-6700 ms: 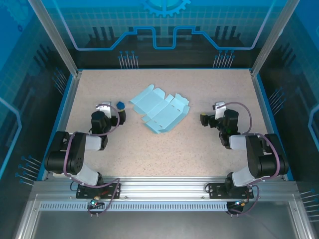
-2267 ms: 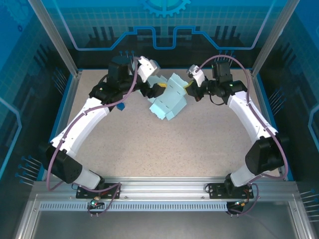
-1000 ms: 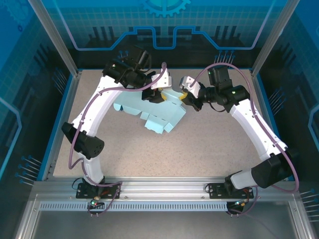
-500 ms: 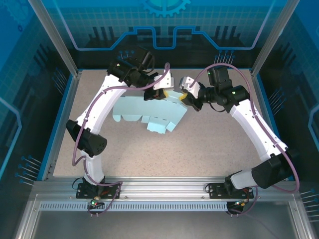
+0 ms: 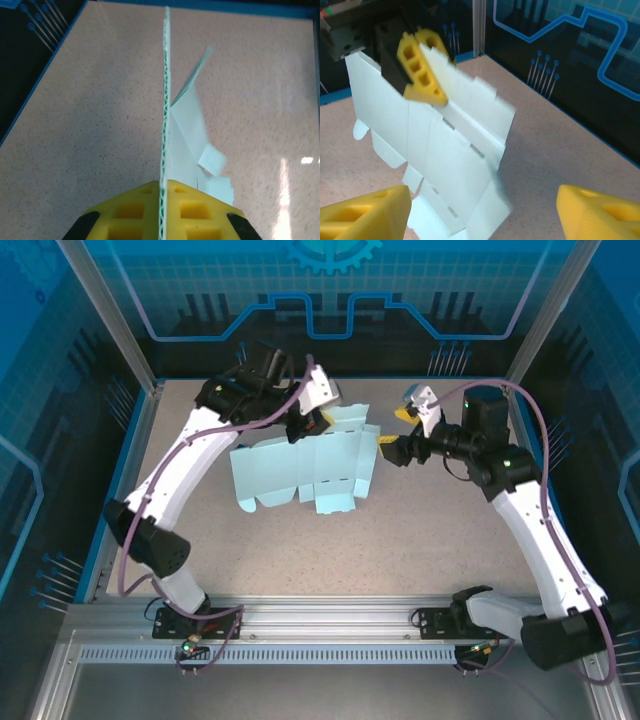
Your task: Fold the paper box
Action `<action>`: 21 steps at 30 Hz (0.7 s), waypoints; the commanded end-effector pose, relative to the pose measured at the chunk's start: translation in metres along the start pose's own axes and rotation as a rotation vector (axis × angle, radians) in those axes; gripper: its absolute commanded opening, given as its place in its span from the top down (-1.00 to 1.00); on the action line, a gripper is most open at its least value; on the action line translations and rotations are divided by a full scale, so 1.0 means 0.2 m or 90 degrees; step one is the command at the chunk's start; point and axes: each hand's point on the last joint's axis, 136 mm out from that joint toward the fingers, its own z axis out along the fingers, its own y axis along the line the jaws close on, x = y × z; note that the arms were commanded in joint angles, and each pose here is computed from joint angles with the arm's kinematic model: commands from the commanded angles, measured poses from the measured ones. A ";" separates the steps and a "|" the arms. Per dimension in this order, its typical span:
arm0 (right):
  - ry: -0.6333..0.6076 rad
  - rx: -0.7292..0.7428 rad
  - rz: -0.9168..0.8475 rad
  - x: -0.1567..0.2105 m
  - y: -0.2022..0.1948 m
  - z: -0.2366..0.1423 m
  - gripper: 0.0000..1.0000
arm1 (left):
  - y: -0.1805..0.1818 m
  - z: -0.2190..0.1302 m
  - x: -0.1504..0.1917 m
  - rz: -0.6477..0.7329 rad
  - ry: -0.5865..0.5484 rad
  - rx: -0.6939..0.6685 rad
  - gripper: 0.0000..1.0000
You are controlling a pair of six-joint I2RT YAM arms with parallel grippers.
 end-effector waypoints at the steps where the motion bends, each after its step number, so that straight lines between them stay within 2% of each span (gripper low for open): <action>1: -0.041 -0.024 0.073 0.05 -0.01 0.07 -0.58 | 0.01 -0.18 -0.21 -0.085 -0.146 -0.030 1.00; 4: -0.049 -0.028 0.081 0.13 -0.01 0.11 -0.59 | -0.03 -0.23 -0.21 -0.132 -0.181 -0.005 1.00; 12: -0.083 -0.077 0.059 0.12 -0.02 0.15 -0.52 | -0.14 -0.28 -0.21 -0.185 -0.223 0.074 1.00; 21: -0.125 -0.126 0.068 0.09 -0.02 0.06 0.13 | -0.12 -0.29 -0.20 -0.210 -0.234 0.082 1.00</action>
